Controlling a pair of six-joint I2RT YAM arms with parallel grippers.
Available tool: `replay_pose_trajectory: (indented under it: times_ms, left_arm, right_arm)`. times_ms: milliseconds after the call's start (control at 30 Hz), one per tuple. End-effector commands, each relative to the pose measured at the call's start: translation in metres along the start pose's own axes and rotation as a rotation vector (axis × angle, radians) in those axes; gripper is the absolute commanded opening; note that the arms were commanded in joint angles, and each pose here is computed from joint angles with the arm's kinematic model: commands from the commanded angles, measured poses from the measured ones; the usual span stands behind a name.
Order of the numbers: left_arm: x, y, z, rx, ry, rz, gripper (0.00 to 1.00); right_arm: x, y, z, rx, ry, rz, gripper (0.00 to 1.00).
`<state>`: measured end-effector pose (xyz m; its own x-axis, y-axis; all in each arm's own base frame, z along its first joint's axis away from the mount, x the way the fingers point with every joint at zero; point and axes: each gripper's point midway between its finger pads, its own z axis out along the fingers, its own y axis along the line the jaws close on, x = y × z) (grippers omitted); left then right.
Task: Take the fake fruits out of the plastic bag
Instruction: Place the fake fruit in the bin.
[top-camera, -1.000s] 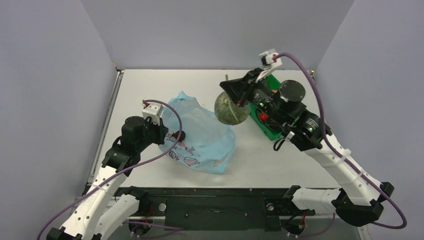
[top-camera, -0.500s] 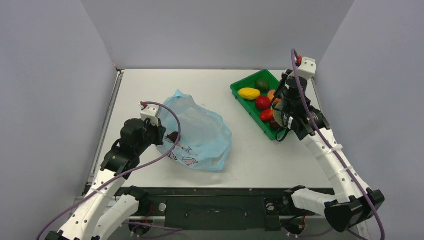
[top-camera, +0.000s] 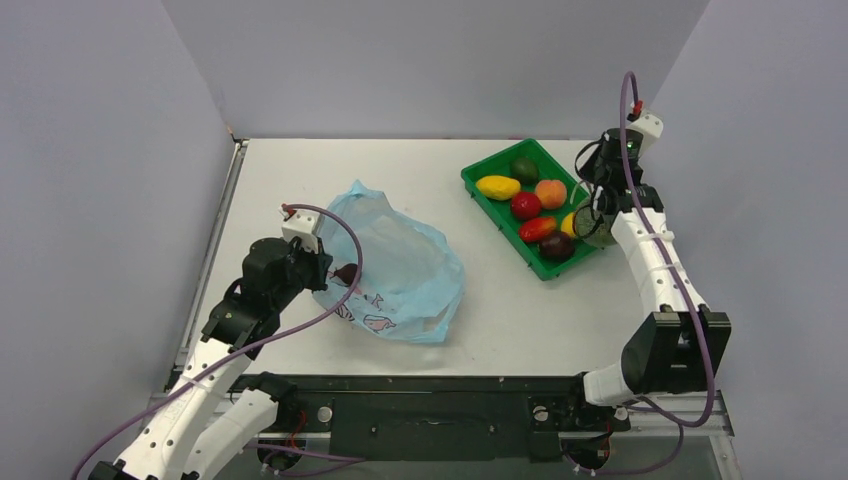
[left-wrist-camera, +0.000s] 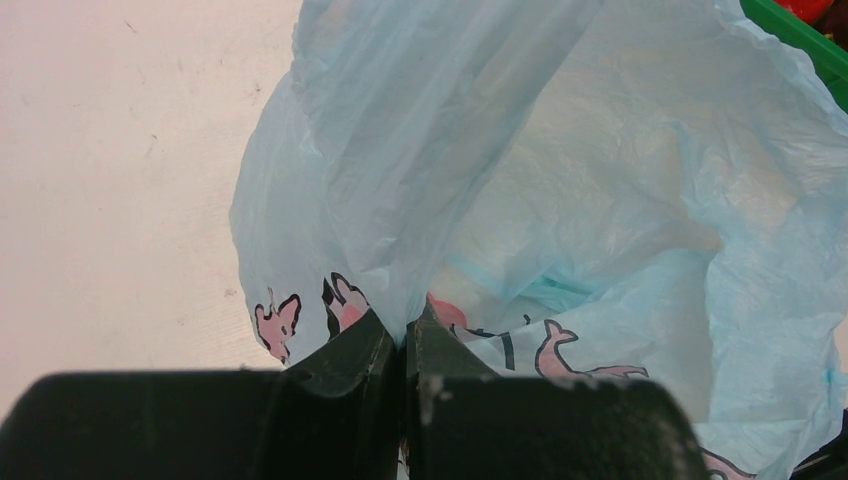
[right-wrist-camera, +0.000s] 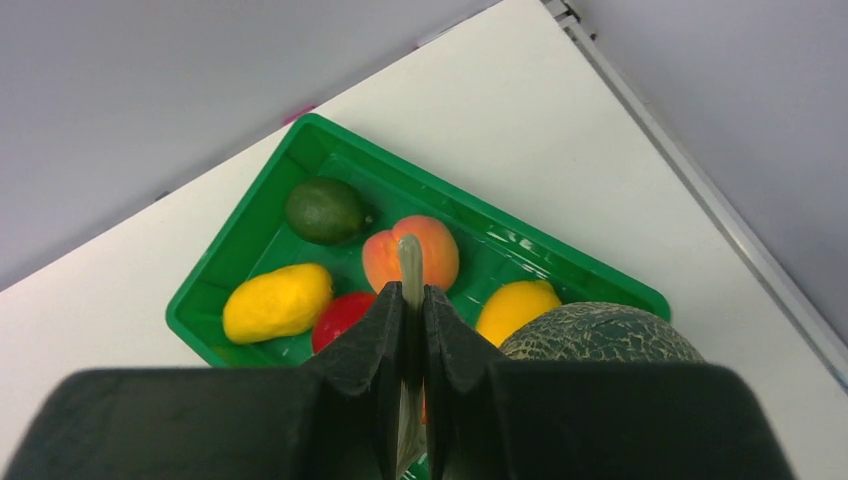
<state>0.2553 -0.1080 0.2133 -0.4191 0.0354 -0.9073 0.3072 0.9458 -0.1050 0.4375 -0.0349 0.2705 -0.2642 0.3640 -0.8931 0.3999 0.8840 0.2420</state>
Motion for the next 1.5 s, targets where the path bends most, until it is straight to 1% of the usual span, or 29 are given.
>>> replay_pose_trajectory:
  times_ms: [0,167,300,367,400,433,467,500,533,600,733,867,900,967,1000,1033,1067,1100,1133,1167,1200,1233,1267,1300,1333,1367,1400,1433,1467]
  left_arm:
    - [-0.013,-0.001,-0.001,-0.002,-0.045,0.012,0.00]
    - [-0.013,-0.001,0.000,-0.003,-0.043,0.012,0.00]
    - [-0.012,-0.003,0.000,0.007,-0.043,0.013,0.00]
    - [-0.013,-0.004,-0.001,0.013,-0.045,0.013,0.00]
    - [-0.013,-0.004,-0.001,0.015,-0.047,0.015,0.00]
    - [-0.013,-0.005,-0.001,0.020,-0.048,0.015,0.00]
    - [-0.014,-0.006,-0.001,0.025,-0.050,0.015,0.00]
    - [-0.014,-0.007,-0.001,0.032,-0.052,0.016,0.00]
    - [-0.014,-0.008,-0.001,0.037,-0.054,0.017,0.00]
    - [-0.015,-0.010,-0.002,0.050,-0.056,0.020,0.00]
    - [-0.015,-0.014,-0.002,0.066,-0.058,0.024,0.00]
    - [-0.015,-0.015,-0.003,0.070,-0.061,0.026,0.00]
    - [-0.015,-0.016,-0.003,0.072,-0.060,0.028,0.00]
    - [-0.014,-0.017,-0.003,0.074,-0.058,0.028,0.00]
    - [-0.015,-0.017,-0.003,0.076,-0.059,0.029,0.00]
    - [-0.014,-0.018,-0.003,0.079,-0.058,0.030,0.00]
    - [-0.015,-0.018,-0.004,0.081,-0.059,0.031,0.00]
    - [-0.015,-0.020,-0.004,0.085,-0.060,0.032,0.00]
    - [-0.015,-0.020,-0.005,0.086,-0.062,0.032,0.00]
    - [-0.015,-0.022,-0.005,0.091,-0.063,0.035,0.00]
    - [-0.015,-0.022,-0.006,0.090,-0.066,0.036,0.00]
    - [-0.015,-0.023,-0.006,0.094,-0.066,0.039,0.00]
    - [-0.015,-0.023,-0.006,0.091,-0.069,0.040,0.00]
    - [-0.015,-0.024,-0.006,0.094,-0.069,0.042,0.00]
    - [-0.015,-0.026,-0.007,0.098,-0.068,0.045,0.00]
    - [-0.014,-0.026,-0.006,0.099,-0.066,0.045,0.00]
    - [-0.014,-0.027,-0.006,0.100,-0.064,0.047,0.00]
    - [-0.013,-0.027,-0.006,0.100,-0.063,0.049,0.00]
    - [-0.013,-0.028,-0.006,0.103,-0.062,0.050,0.00]
  right_arm:
    - [-0.037,0.044,0.012,-0.156,-0.063,0.086,0.00]
    - [-0.024,0.061,0.030,-0.215,-0.012,0.106,0.00]
    - [-0.007,0.061,0.045,-0.209,0.029,0.087,0.00]
    - [0.001,0.058,0.049,-0.202,0.047,0.067,0.09]
    - [0.003,0.054,0.050,-0.182,0.047,0.062,0.20]
    - [0.008,0.050,0.051,-0.164,0.063,0.054,0.25]
    - [0.010,0.046,0.051,-0.143,0.067,0.044,0.33]
    - [0.015,0.042,0.051,-0.128,0.083,0.037,0.37]
    - [0.016,0.038,0.050,-0.112,0.083,0.025,0.43]
    - [0.016,0.030,0.047,-0.079,0.085,0.005,0.50]
    - [0.007,0.022,0.029,-0.038,0.078,-0.030,0.59]
    - [-0.010,0.024,0.002,-0.056,0.042,-0.025,0.62]
    - [-0.016,0.028,-0.009,-0.083,0.028,-0.009,0.63]
    - [-0.011,0.041,-0.024,-0.160,0.044,0.023,0.63]
    - [0.001,0.049,-0.029,-0.203,0.067,0.031,0.63]
    - [0.007,0.070,-0.045,-0.310,0.091,0.059,0.62]
    - [0.017,0.079,-0.055,-0.368,0.097,0.070,0.62]
    - [0.034,0.103,-0.072,-0.468,0.139,0.070,0.61]
    - [0.046,0.112,-0.083,-0.523,0.147,0.077,0.61]
    - [0.057,0.137,-0.104,-0.637,0.163,0.071,0.60]
    - [0.077,0.141,-0.116,-0.678,0.200,0.087,0.60]
    - [0.085,0.164,-0.138,-0.798,0.207,0.093,0.59]
    - [0.107,0.167,-0.148,-0.834,0.257,0.124,0.58]
    - [0.113,0.189,-0.174,-0.954,0.263,0.133,0.56]
    - [0.135,0.192,-0.187,-0.993,0.322,0.156,0.56]
    - [0.143,0.208,-0.211,-1.078,0.331,0.156,0.53]
    - [0.160,0.210,-0.220,-1.093,0.368,0.166,0.51]
    - [0.176,0.219,-0.242,-1.153,0.393,0.155,0.50]
    - [0.182,0.223,-0.250,-1.163,0.396,0.162,0.47]
